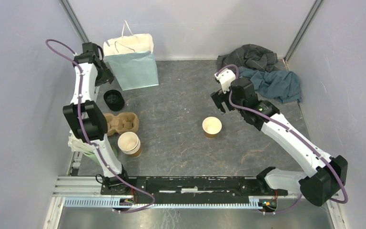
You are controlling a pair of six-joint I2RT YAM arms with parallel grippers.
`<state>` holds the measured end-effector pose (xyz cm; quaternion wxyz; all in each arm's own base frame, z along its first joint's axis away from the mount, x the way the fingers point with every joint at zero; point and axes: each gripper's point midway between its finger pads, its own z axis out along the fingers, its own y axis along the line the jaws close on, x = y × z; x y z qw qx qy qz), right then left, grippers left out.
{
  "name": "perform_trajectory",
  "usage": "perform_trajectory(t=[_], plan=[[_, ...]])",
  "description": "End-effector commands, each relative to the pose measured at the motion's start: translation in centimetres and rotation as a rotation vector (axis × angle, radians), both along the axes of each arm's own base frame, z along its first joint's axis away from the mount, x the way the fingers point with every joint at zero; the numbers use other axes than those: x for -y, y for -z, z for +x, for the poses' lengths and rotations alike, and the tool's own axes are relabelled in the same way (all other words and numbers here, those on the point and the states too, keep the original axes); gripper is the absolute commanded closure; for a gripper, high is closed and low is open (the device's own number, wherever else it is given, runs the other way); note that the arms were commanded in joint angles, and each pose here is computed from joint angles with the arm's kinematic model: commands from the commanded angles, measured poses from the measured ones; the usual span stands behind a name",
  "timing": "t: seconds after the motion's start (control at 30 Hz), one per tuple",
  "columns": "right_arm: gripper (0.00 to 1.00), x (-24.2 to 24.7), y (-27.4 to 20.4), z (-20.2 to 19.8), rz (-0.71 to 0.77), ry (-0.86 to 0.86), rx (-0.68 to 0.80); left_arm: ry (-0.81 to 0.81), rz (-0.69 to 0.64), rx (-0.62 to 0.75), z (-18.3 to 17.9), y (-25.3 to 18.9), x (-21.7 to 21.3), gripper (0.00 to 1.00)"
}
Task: Pack the takeout coffee
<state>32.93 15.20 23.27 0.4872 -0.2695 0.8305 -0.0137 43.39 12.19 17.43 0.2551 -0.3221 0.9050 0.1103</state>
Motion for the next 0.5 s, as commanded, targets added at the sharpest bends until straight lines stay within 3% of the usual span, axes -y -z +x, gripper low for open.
perform_trajectory(t=[0.0, 0.23, 0.47], plan=[[0.02, 0.2, -0.4, -0.1, 0.008, -0.018, 0.045, -0.048, -0.015, -0.039, 0.1, 1.2, -0.9, 0.13], [0.02, 0.5, -0.8, 0.2, 0.009, -0.006, 0.058, -0.04, -0.099, -0.081, 0.0, 4.5, -0.9, 0.3], [0.02, 0.4, -0.9, 0.2, 0.014, -0.008, 0.059, -0.05, -0.084, -0.11, -0.6, 5.3, -1.4, 0.43]])
